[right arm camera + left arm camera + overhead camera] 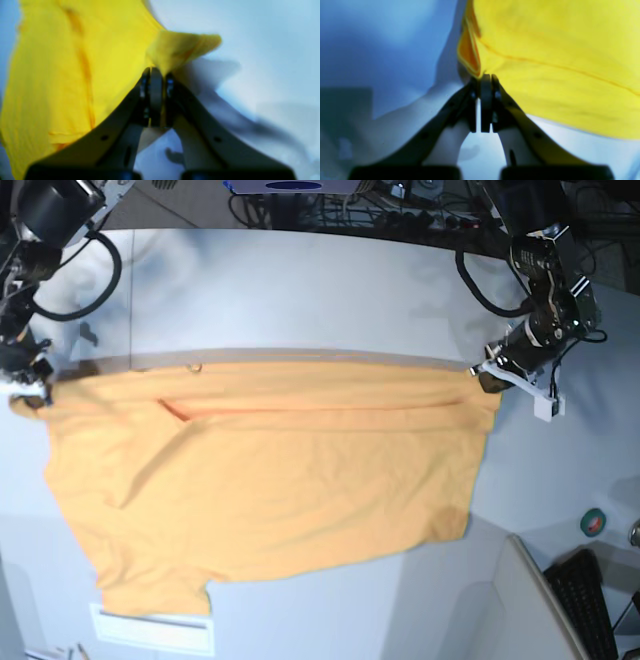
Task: Layout the t-shirt on the table in an organized manner, then fold the t-shirt properly
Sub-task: 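Grasp the folded edge with both grippers and pull it outward, then release the shirt edge and raise both grippers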
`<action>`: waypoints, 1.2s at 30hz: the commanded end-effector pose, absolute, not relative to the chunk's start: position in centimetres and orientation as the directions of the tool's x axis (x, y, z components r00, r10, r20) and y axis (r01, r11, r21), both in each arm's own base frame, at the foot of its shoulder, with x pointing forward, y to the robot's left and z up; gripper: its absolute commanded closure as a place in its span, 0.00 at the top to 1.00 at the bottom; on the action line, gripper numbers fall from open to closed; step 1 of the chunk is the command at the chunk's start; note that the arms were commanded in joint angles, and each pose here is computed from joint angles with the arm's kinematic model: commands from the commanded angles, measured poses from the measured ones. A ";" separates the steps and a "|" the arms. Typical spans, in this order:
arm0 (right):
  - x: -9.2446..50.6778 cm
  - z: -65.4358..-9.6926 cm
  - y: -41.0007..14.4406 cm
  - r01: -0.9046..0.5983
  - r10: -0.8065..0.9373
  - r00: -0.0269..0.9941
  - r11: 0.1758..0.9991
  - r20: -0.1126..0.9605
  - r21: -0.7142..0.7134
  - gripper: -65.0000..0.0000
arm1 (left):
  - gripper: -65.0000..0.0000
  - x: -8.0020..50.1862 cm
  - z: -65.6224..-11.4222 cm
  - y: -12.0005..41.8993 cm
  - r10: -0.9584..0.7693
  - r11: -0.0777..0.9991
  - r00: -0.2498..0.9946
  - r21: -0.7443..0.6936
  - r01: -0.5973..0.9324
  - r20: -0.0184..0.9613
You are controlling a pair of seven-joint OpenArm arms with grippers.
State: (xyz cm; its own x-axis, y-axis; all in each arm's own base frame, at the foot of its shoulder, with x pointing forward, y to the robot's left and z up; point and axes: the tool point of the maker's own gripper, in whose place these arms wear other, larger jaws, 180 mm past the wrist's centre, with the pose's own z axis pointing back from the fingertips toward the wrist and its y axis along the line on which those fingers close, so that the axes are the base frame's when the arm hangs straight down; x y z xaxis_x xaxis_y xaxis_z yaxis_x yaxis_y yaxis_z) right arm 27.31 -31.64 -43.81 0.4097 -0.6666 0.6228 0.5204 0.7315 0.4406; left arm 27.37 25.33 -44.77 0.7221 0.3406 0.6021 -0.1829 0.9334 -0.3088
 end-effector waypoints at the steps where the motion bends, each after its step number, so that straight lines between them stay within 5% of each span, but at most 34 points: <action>1: 29.4 -40.6 -32.7 0.477 -0.626 0.366 0.762 0.689 0.438 0.00 | 0.00 29.3 -42.1 26.6 0.316 0.945 0.672 -0.284 -0.160 0.670; 7: 29.7 -35.9 -31.9 0.413 -0.546 0.438 0.828 0.715 0.379 0.00 | 0.00 29.0 -39.1 26.8 0.240 0.968 0.679 -0.219 -0.119 0.693; 25: 16.2 -46.4 -31.6 0.547 -0.599 0.609 0.792 0.520 0.271 0.00 | 0.00 16.7 -45.9 27.1 0.255 0.966 0.822 -0.179 -0.189 0.509; 36: 11.8 -48.2 -29.5 0.528 -0.587 0.671 0.807 0.453 0.263 0.00 | 0.00 15.4 -46.1 27.8 0.241 0.970 0.838 -0.156 -0.188 0.490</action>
State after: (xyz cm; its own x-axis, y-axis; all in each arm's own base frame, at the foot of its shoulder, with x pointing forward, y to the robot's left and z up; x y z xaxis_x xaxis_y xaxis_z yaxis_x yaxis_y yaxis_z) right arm 11.27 -28.47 -49.06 0.6858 -0.6007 0.4108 0.5370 0.7987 0.2715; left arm 14.70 27.15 -46.96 0.8525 0.2540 0.4568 -0.1968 0.9656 -0.1697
